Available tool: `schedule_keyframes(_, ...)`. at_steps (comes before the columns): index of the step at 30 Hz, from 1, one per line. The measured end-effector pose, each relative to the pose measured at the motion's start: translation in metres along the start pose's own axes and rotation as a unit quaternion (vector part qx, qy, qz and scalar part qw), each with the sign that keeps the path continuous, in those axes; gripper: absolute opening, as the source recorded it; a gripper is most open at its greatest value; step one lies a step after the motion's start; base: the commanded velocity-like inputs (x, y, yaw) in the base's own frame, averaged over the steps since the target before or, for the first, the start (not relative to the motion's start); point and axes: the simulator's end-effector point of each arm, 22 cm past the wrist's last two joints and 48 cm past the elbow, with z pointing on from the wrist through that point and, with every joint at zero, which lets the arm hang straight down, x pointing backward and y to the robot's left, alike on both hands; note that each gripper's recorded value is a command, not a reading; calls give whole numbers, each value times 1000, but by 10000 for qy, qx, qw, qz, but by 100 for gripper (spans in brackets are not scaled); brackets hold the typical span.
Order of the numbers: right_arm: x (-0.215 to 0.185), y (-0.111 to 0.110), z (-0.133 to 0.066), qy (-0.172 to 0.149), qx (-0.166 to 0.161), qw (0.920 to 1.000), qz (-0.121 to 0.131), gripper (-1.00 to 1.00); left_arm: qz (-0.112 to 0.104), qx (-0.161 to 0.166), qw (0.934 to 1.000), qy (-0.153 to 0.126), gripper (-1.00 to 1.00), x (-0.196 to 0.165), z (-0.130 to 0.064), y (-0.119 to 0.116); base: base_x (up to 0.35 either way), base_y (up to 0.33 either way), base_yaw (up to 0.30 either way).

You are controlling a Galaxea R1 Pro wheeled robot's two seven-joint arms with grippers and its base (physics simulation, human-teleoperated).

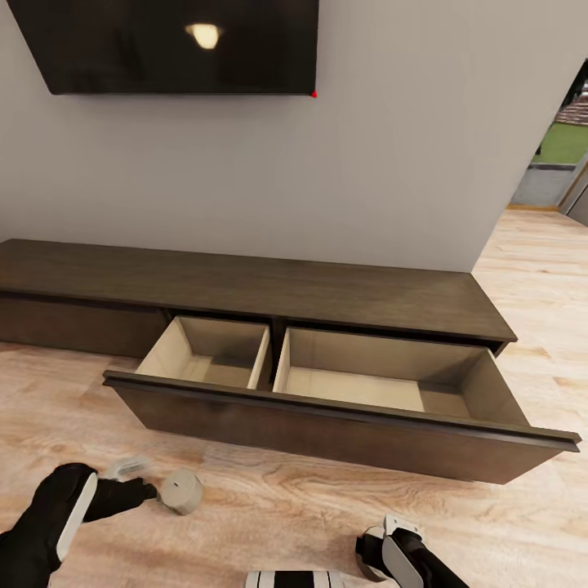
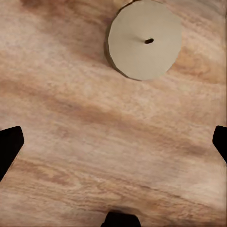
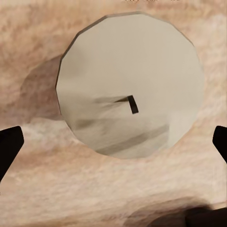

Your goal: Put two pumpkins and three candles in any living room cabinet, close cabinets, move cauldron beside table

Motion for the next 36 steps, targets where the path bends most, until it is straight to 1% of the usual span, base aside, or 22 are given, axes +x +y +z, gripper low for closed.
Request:
schedule_keyframes(8,-4,4,-1,-70,-36,10000,20,100,92,223,9994,-230,100,-26,-27,37,0,0,0)
schedule_keyframes(10,-5,6,-2,-80,-59,9999,20,100,148,346,9989,-291,100,-35,-40,50,0,0,0)
schedule_keyframes(11,-5,7,-2,-83,-71,9999,21,100,197,487,9981,-332,100,-41,-50,59,0,0,0)
schedule_keyframes(12,-5,7,-2,-83,-74,9999,22,100,209,549,9977,-342,100,-43,-55,62,0,0,0)
schedule_keyframes(13,-5,7,-2,-85,-76,9999,22,100,248,648,9969,-369,100,-48,-63,67,0,0,0)
schedule_keyframes(14,-5,7,-2,-87,-78,9999,21,100,308,806,9955,-404,100,-54,-77,75,0,0,0)
schedule_keyframes(16,-6,7,-2,-87,-78,9999,20,100,362,1020,9933,-417,100,-59,-93,83,0,0,0)
schedule_keyframes(17,-6,7,-2,-88,-78,9999,20,100,381,1110,9922,-417,100,-61,-100,86,0,0,0)
schedule_keyframes(20,-6,7,-2,-89,-79,9999,18,100,415,1225,9907,-424,100,-64,-111,91,0,0,0)
schedule_keyframes(28,-7,3,-1,-100,-49,9999,23,100,437,1248,9902,-438,100,-67,-119,98,0,0,0)
schedule_keyframes(33,-6,-2,0,-86,-13,10000,27,100,453,1153,9913,-447,100,-70,-127,111,0,0,0)
schedule_keyframes(36,-2,-4,4,-28,11,10000,28,100,442,1316,9896,-367,100,-68,-127,109,0,0,0)
